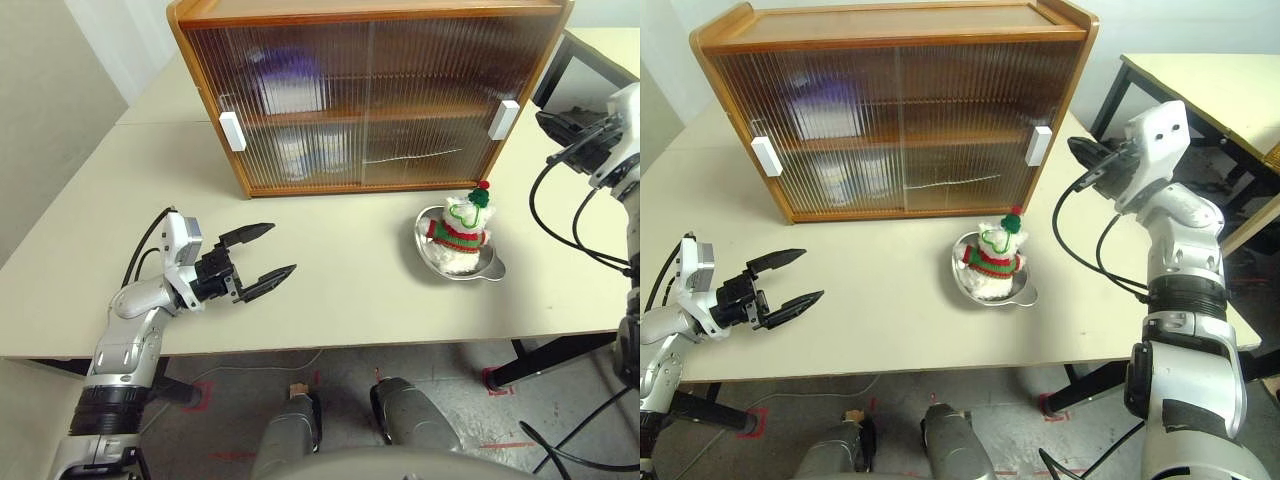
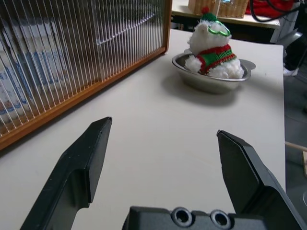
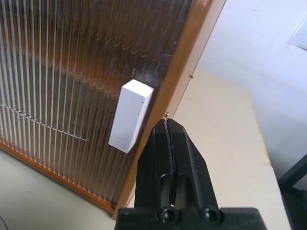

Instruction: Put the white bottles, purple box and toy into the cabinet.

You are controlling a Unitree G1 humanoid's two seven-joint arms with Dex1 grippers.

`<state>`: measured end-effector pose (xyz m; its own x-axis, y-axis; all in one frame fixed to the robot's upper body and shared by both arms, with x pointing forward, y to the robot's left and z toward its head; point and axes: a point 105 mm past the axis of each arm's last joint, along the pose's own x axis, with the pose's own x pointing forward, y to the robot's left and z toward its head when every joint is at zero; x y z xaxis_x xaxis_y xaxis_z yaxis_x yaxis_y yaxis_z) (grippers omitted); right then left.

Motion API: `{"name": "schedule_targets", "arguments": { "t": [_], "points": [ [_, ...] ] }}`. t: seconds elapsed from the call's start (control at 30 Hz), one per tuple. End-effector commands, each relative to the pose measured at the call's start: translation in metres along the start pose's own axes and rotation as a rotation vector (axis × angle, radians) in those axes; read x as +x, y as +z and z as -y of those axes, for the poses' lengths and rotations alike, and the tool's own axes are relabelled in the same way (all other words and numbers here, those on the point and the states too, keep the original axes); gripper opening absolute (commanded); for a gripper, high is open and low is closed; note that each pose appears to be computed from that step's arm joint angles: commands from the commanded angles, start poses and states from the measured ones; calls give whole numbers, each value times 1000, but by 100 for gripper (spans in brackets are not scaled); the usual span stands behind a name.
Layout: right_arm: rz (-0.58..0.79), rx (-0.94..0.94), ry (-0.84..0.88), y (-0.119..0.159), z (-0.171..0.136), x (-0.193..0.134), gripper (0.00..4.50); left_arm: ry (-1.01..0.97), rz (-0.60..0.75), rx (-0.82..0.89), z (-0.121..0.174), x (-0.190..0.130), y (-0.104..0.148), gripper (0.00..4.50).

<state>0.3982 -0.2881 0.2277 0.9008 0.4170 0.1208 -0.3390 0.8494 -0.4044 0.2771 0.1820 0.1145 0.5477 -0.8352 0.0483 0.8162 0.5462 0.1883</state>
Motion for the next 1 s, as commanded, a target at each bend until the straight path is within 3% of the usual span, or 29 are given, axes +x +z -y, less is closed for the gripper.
{"name": "schedule_targets", "arguments": {
  "t": [0.03, 0.1, 0.27, 0.57, 1.0],
  "points": [
    [-18, -5, 17, -1, -3, 5, 3, 18, 108, -16, -1, 5, 13, 450],
    [-32, -3, 17, -4, -4, 6, 3, 39, 166, -43, -2, 8, 17, 450],
    [-40, 11, 24, -8, -8, 10, 3, 8, 138, -26, 6, 14, 10, 450],
    [-58, 38, 19, -15, -15, 19, 3, 8, 225, -34, 5, 15, 26, 450],
    [-44, 61, 42, -15, -23, 29, 3, -6, 215, -21, 6, 16, 29, 450]
  ]
}}
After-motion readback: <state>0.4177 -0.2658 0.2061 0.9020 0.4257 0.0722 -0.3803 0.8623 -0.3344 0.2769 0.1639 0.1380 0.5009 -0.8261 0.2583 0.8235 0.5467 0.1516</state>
